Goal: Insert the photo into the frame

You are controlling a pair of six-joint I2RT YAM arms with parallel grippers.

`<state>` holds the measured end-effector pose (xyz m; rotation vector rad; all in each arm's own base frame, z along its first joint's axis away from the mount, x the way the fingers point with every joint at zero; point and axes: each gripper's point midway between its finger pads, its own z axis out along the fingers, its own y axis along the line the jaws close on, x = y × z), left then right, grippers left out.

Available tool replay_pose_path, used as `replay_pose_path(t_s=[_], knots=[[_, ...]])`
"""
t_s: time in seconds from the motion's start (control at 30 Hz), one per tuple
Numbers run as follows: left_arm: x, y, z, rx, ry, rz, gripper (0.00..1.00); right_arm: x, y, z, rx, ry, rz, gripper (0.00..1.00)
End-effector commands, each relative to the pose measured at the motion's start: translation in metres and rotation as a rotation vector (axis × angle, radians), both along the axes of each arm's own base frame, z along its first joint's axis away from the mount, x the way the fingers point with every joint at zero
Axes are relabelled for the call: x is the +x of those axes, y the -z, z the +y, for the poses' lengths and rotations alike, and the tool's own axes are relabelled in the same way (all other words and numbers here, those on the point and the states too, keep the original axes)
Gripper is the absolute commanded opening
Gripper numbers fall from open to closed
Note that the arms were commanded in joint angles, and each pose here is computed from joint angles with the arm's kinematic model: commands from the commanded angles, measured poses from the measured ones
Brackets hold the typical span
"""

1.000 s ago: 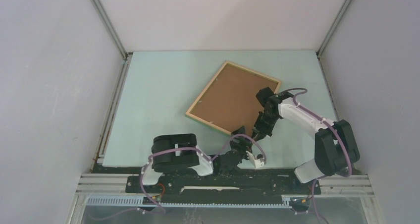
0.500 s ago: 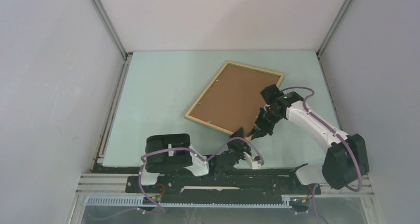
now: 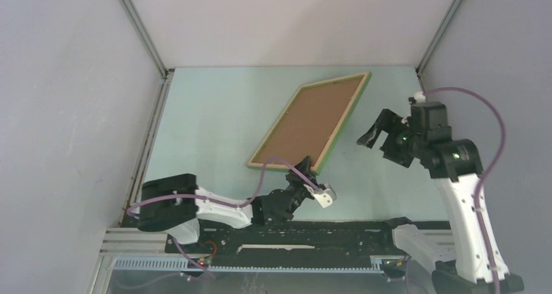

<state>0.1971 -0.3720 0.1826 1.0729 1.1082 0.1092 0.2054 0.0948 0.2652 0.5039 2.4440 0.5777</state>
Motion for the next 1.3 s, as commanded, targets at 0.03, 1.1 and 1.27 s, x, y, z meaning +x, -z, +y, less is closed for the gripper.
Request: replay_pose_path(t_s=[0.03,1.1,1.27], knots=[[-0.023,-0.063,0.000,-0.415,0.176,0.250,0.00,-0.028,-0.022,-0.041,-0.182,0.044,-0.114,1.00],[0.105,-0.052,0.109,-1.438,0.258,1.277,0.00,-0.028,0.013,-0.064,-0.293,0.104,-0.104,0.98],[0.106,-0.020,0.086,-1.401,0.382,1.513,0.00,-0.025,0.021,-0.067,-0.310,0.107,-0.092,0.98]])
